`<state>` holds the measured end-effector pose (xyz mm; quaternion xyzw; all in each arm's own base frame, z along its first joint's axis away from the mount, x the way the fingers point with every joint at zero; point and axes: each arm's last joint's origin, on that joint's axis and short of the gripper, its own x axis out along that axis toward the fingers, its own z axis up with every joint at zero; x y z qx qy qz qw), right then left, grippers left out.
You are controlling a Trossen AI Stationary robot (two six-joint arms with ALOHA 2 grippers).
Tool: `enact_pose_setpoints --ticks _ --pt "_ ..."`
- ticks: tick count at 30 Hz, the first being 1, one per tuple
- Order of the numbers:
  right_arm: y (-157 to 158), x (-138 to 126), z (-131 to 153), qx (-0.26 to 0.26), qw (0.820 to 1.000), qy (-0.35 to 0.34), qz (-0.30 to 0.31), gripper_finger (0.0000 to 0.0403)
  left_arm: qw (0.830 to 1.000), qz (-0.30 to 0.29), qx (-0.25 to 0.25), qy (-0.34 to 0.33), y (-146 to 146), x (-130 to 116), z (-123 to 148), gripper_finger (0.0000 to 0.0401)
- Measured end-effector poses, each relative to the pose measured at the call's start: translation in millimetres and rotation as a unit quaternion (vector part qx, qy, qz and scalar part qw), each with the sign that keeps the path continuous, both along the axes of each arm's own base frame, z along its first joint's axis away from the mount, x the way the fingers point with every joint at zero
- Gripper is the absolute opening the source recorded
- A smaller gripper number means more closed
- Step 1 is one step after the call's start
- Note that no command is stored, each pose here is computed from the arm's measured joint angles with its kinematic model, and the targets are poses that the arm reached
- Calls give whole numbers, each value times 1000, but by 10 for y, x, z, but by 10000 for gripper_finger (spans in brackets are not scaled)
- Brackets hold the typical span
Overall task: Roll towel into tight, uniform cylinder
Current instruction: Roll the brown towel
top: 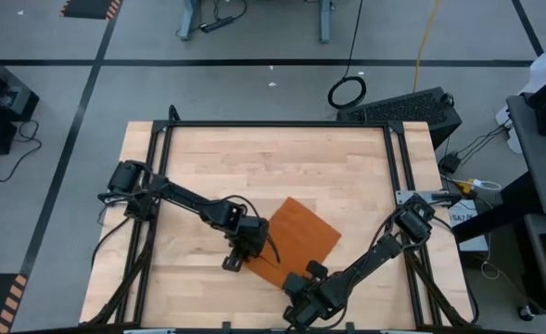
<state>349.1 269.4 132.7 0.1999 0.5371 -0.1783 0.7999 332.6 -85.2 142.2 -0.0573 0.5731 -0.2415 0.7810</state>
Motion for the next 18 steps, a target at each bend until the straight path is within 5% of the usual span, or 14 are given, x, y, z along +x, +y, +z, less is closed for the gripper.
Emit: enact_pose_setpoints --ticks 3,6,12,18 --pt "12 4 1 2 1000 -3 6 11 1000 -3 1 -1 17 -68 149 181" --pt "12 4 -1 1 1000 -3 7 17 1000 -13 2 -11 1 -160 331 223" --pt "40 -18 -4 0 1000 -6 6 13 986 -98 21 -133 -435 -449 496 250" --pt "87 -52 -11 -2 1000 -10 9 6 939 -75 199 -272 -790 -741 274 251"
